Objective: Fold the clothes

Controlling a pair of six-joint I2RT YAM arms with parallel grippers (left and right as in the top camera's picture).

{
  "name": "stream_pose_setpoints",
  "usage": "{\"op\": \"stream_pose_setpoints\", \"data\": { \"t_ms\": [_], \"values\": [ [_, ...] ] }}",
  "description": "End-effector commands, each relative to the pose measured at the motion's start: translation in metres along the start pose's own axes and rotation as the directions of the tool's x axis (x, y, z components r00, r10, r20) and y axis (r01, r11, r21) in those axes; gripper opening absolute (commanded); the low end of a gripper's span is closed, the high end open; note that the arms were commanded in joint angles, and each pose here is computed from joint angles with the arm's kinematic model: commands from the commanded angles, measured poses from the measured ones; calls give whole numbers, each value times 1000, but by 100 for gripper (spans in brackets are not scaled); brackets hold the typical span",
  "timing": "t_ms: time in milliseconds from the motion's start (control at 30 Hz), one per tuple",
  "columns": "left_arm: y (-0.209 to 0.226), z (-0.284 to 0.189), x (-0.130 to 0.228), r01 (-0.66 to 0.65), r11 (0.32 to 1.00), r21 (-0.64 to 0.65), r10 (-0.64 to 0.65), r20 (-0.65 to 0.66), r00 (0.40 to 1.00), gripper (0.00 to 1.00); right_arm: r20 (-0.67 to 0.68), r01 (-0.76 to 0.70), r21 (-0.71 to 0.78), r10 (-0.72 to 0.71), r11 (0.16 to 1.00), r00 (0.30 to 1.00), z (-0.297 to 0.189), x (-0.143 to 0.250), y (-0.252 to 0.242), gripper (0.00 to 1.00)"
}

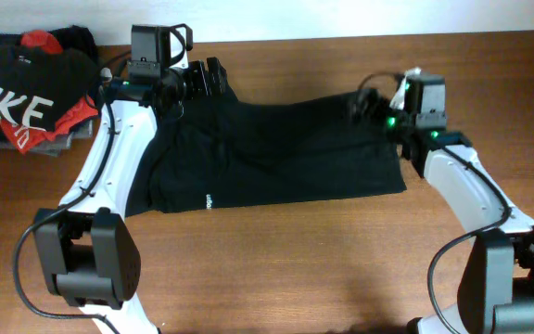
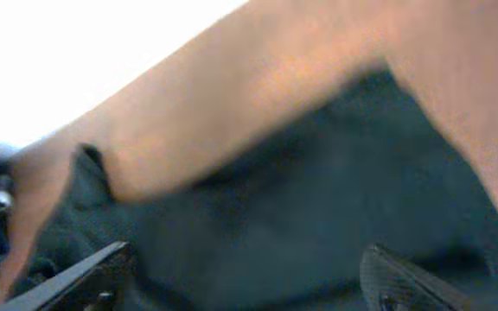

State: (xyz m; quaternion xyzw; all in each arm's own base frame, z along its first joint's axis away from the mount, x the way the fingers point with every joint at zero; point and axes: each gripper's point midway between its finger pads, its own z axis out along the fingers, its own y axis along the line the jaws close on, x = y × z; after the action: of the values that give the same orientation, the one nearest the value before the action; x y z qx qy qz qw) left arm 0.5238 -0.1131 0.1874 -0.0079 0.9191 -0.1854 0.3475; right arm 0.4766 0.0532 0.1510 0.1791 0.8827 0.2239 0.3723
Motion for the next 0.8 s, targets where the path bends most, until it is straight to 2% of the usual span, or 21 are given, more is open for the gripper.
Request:
{"op": "stream_pose_setpoints", "data": {
  "t_ms": [0,67,367,600,767],
  "values": [
    [11,13,10,-10,1000,-23,9,-38,999,99,86,28,5,-28,1000,996,-5,-38,17,86],
    [15,23,18,-3,1000,-29,2,-63,998,99,80,21,31,-24,999,997,-1,-50,16,83],
    [28,42,47,18,998,-55,-27,-161,987,99,-70,35,151,-25,988,997,42,-87,-7,82],
    [28,41,50,21,998,-59,-31,-174,984,99,-176,21,226,20,974,984,80,-84,-43,82],
    [29,41,51,22,998,-60,-33,-178,983,99,-212,38,253,17,967,977,100,-70,-63,76]
  ]
}}
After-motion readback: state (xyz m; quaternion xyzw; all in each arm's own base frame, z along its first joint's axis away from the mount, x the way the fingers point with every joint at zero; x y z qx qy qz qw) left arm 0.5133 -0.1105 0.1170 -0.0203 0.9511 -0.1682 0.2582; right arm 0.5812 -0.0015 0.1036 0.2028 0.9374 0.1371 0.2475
